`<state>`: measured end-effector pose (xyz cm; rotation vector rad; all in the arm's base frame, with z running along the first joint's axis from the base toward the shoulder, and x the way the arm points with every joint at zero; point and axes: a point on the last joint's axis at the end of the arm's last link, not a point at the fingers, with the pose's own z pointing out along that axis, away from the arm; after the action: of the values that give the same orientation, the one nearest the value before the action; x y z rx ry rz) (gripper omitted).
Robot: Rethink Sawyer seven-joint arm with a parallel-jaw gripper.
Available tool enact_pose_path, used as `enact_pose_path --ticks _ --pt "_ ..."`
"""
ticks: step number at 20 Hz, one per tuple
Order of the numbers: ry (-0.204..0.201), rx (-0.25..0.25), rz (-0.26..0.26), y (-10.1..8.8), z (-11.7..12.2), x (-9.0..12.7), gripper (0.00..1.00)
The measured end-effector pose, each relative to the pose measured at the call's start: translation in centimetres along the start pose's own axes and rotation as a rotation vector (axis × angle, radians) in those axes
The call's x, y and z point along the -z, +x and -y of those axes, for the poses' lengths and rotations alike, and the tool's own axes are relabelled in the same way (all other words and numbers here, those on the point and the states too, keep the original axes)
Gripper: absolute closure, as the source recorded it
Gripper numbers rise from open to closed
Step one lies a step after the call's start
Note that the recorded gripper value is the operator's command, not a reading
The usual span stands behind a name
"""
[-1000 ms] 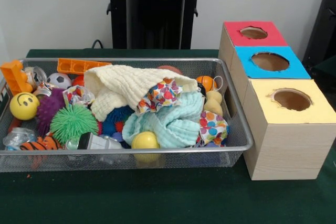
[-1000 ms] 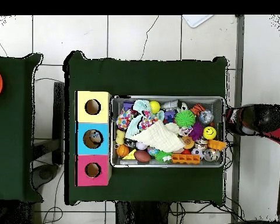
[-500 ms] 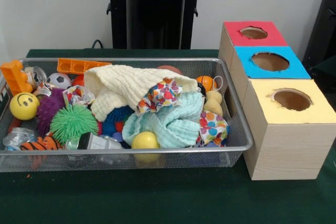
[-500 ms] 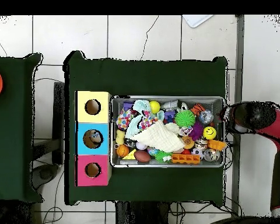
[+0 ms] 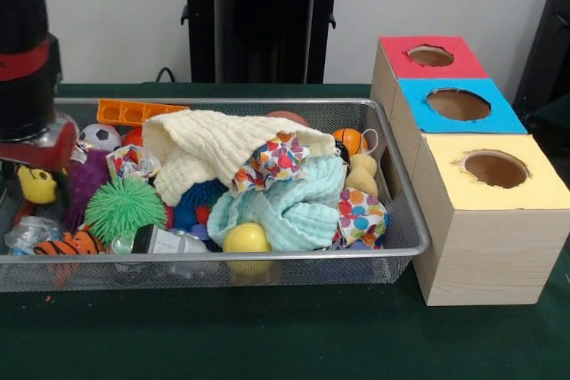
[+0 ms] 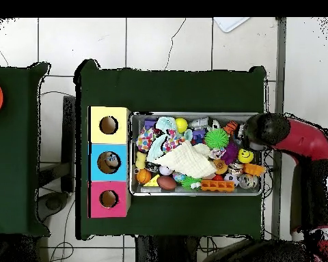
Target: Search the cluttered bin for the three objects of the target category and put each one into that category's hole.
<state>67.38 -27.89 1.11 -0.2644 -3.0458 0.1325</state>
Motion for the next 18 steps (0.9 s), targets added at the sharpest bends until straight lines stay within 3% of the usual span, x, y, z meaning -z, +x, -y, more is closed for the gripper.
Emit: enact_pose_path --ticks 5,11,15,18 --pt "0.011 0.009 0.001 -0.5 -5.1 0.6 0.0" --pt "-0.004 -0.033 0.019 -0.8 -10.5 1.2 0.0" --pt "-0.01 -0.048 0.023 -0.8 -10.1 1.3 0.0" --pt "-0.013 -0.086 0.02 -0.5 -7.3 1.1 0.0"
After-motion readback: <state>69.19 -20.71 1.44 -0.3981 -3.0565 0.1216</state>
